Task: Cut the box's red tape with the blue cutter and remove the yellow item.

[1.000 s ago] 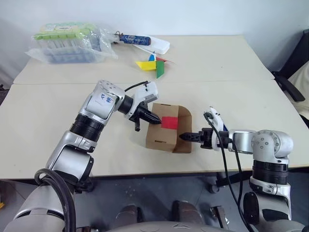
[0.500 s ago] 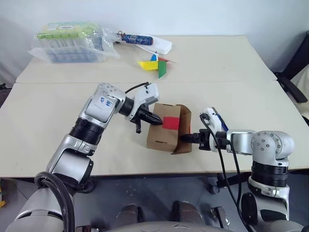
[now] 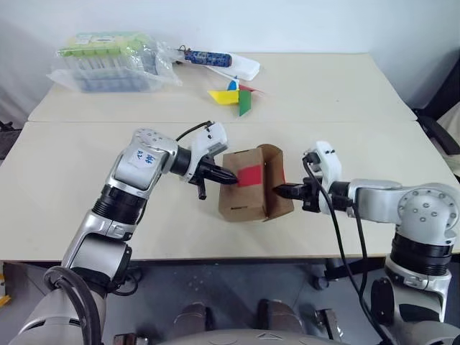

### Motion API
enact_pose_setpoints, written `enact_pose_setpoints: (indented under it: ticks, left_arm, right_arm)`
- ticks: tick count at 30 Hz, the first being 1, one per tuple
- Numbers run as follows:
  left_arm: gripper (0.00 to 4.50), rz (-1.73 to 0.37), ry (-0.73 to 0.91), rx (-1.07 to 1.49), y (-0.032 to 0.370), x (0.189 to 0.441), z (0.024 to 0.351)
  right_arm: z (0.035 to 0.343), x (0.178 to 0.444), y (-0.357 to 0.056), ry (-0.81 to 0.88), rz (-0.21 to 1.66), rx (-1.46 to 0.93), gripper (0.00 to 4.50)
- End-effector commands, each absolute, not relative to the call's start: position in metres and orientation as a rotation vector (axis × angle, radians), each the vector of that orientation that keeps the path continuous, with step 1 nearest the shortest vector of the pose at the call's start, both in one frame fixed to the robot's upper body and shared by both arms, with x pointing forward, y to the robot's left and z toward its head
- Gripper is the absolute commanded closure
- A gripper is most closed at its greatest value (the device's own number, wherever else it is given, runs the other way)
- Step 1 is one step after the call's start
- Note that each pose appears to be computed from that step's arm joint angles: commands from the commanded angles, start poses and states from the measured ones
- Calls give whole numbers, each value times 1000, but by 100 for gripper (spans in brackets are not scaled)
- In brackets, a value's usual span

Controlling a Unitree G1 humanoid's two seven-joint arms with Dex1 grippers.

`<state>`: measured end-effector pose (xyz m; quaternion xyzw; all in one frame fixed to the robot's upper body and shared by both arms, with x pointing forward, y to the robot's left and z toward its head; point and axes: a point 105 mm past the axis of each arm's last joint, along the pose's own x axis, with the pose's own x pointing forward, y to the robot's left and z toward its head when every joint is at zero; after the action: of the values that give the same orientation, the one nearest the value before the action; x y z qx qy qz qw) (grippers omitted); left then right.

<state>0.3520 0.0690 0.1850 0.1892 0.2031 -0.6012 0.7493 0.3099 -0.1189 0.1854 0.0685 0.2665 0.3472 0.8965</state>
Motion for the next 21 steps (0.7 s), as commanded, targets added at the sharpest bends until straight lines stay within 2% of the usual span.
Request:
enact_pose_setpoints:
  ticks: [1, 10, 21]
  left_arm:
    - [450, -1295, 586, 381, 69, 347, 147]
    - [450, -1265, 578, 349, 70, 348, 147]
    - [450, -1241, 564, 330, 69, 354, 150]
  right_arm:
    - [220, 297, -102, 439, 838, 96, 447]
    - [224, 288, -84, 463, 900, 65, 447]
    - [224, 290, -79, 530, 869, -25, 447]
